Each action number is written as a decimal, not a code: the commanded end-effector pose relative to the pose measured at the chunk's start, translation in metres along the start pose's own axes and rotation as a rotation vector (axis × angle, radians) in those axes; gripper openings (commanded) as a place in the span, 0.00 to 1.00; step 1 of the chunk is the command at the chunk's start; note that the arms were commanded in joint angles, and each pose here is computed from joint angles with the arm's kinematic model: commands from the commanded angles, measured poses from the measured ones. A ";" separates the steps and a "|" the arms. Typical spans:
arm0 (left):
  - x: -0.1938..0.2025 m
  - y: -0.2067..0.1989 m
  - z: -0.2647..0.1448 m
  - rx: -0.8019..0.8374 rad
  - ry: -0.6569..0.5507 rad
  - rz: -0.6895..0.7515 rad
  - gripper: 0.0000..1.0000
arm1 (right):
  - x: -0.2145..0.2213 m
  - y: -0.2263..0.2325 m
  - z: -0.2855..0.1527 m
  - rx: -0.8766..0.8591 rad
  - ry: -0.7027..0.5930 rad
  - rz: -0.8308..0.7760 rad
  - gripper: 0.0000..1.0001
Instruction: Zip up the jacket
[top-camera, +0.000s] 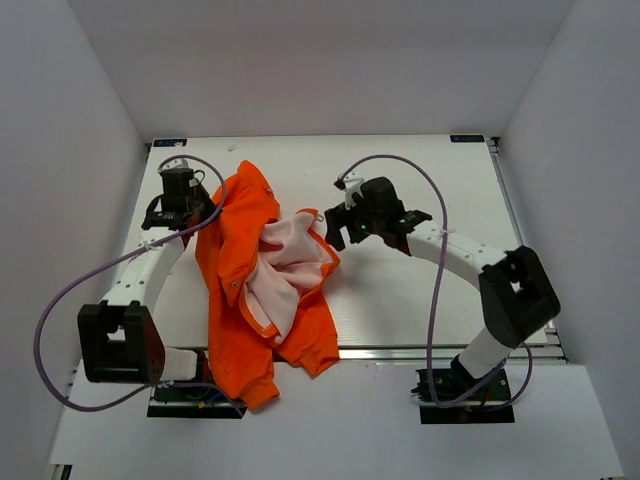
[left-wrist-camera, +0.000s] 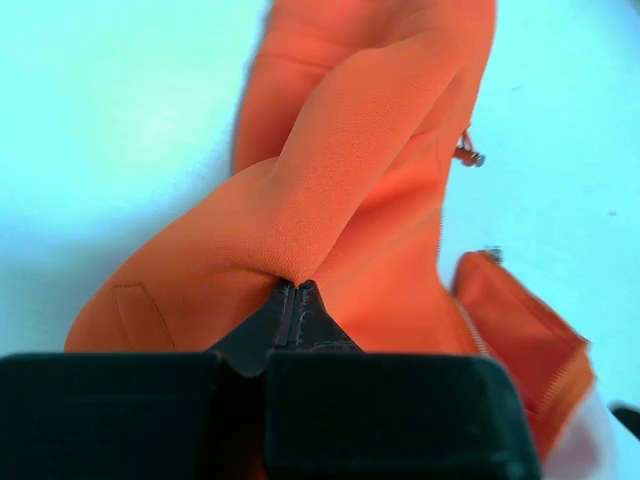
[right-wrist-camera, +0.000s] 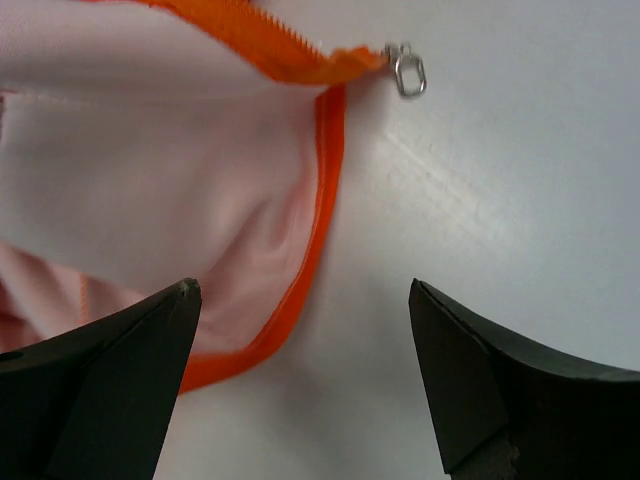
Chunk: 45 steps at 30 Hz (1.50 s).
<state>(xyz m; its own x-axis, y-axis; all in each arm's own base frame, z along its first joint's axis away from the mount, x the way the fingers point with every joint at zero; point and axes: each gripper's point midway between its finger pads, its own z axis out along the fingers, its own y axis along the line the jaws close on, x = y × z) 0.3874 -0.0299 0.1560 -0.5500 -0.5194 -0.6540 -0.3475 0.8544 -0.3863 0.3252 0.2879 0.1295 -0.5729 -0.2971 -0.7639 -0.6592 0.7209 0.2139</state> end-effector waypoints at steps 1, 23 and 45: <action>-0.019 -0.013 -0.016 0.075 -0.093 0.025 0.00 | -0.069 -0.006 0.017 0.021 -0.254 -0.325 0.89; -0.115 -0.149 -0.124 0.645 -0.283 0.235 0.00 | -0.190 -0.025 0.004 0.382 -0.459 -0.363 0.00; -0.134 -0.214 -0.305 1.217 -0.501 0.196 0.00 | -0.174 -0.062 -0.309 0.917 -0.611 -0.203 0.00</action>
<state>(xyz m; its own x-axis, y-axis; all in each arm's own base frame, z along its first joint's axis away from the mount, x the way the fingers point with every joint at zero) 0.2630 -0.1551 0.5590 -0.0128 -0.5029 -0.8642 0.8261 0.4817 -0.2925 0.2968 0.0940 0.5237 0.2635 -0.1559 -0.9520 0.0367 0.9878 -0.1516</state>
